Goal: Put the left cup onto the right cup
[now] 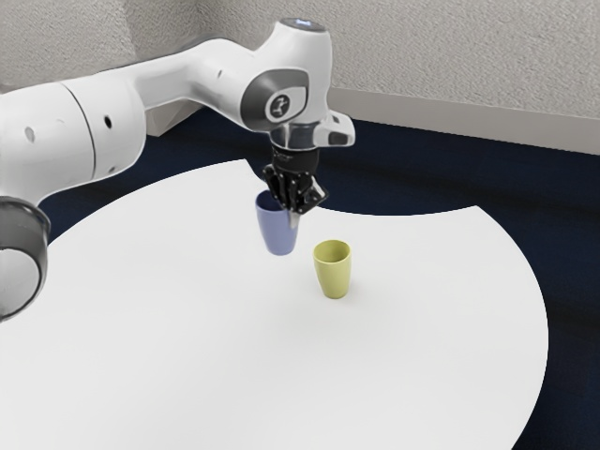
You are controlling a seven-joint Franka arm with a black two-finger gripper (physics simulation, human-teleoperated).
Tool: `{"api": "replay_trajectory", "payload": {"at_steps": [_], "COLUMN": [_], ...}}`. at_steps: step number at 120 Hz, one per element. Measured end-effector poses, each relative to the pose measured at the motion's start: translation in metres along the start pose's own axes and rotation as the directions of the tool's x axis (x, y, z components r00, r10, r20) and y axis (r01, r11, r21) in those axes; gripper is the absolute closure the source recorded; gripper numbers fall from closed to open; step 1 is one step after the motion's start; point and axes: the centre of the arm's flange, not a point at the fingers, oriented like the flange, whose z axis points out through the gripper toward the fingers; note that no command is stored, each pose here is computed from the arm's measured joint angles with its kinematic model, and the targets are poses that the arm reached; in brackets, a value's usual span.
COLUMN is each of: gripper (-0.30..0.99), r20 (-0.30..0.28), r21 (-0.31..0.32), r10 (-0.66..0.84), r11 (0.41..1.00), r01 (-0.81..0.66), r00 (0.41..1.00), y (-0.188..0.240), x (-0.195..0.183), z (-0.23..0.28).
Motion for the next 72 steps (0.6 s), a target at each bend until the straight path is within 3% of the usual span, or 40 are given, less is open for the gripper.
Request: {"api": "replay_trajectory", "payload": {"at_steps": [72], "gripper": [0.78], "r20": [-0.05], "r21": [0.022], "r10": [0.037], "r11": [0.999], "r01": [-0.036], "r00": [0.998], "y": [0.037], "x": [0.029], "z": [-0.006]}}
